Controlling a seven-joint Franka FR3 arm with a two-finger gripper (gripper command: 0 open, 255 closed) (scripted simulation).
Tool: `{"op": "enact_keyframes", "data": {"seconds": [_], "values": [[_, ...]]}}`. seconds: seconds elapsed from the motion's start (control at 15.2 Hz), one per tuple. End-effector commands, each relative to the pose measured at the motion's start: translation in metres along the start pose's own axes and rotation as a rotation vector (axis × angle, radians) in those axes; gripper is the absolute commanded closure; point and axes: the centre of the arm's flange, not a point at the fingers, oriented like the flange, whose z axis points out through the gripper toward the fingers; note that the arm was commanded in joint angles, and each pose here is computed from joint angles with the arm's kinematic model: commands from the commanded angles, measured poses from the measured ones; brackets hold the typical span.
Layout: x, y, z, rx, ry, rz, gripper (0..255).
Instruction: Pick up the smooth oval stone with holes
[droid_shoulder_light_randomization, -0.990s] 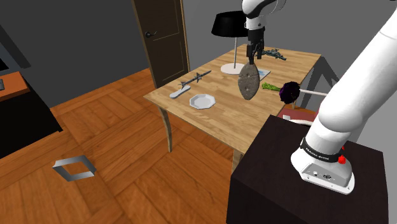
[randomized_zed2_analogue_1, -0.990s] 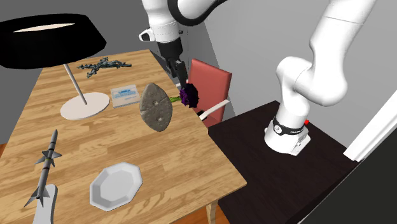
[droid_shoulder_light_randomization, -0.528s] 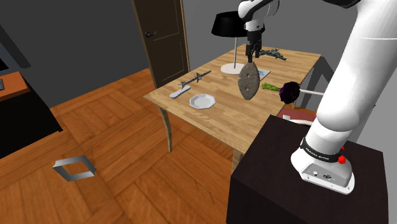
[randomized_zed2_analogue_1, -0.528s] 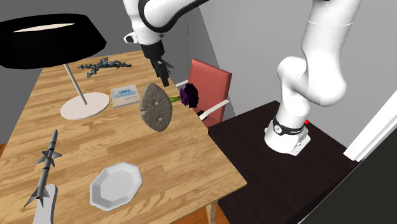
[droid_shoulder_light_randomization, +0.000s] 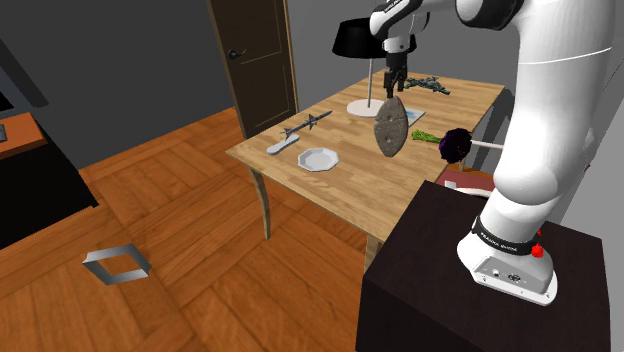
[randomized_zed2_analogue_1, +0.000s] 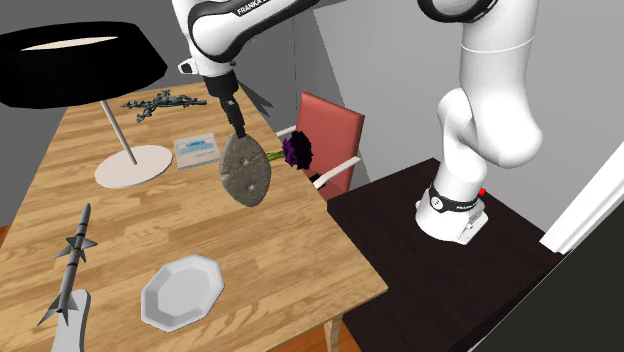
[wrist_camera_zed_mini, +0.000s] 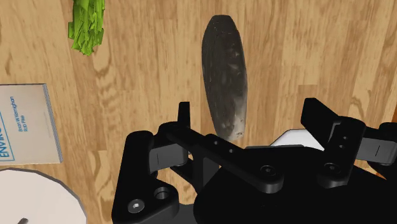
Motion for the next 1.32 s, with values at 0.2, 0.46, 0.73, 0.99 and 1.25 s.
{"op": "enact_keyframes", "data": {"seconds": [0.2,0.46,0.73,0.99,1.25], "values": [[0.004,0.003,0.026,0.000,0.001,-0.001,0],[0.005,0.003,0.030,0.000,0.001,-0.001,255],[0.005,0.003,0.030,0.000,0.001,-0.001,255],[0.005,0.003,0.029,0.000,0.001,-0.001,255],[0.002,0.003,0.008,0.000,0.001,-0.001,255]]}}
